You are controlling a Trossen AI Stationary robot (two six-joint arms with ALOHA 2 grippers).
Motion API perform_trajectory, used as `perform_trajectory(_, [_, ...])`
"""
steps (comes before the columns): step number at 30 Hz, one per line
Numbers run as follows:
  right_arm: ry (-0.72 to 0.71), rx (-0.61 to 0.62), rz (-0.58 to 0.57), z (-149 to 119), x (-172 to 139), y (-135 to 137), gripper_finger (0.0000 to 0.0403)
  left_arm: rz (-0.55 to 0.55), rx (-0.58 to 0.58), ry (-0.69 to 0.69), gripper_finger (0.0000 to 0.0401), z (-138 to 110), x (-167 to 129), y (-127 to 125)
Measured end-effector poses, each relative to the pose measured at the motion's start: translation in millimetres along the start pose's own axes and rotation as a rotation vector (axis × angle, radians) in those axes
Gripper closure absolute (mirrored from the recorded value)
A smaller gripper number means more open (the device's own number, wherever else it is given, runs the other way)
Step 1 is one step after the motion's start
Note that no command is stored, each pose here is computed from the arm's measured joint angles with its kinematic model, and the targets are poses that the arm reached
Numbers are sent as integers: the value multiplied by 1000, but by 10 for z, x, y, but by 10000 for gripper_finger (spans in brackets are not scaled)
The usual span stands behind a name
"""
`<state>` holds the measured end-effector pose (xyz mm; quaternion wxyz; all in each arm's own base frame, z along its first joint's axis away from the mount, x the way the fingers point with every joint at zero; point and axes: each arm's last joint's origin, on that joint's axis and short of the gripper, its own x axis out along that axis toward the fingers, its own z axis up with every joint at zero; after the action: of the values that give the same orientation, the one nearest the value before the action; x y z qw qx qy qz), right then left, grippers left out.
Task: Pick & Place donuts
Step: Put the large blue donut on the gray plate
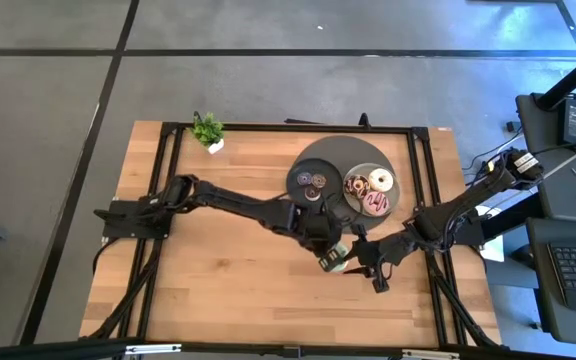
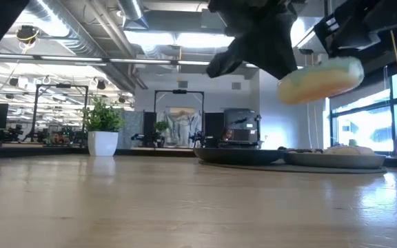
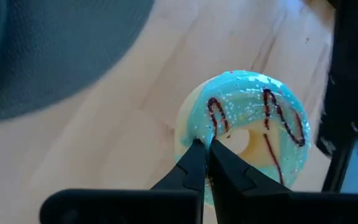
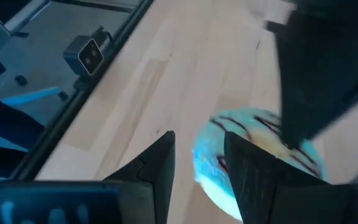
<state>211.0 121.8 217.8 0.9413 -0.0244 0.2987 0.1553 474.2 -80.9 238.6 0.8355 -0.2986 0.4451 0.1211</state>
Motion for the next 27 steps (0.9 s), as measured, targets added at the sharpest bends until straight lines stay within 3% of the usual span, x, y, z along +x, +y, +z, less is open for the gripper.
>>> perform_trajectory(15, [90,-175,-90,182,-94,-11,263,-59,-6,62,397,235,-25,225])
perform_trajectory(23, [206,-240,-71,181,110,26,263,-88,-33,89,397,290,-27,288])
perform_trajectory(27, [255,-261,-127,259,214,42,263,-83,-47,100,397,287,-28,300])
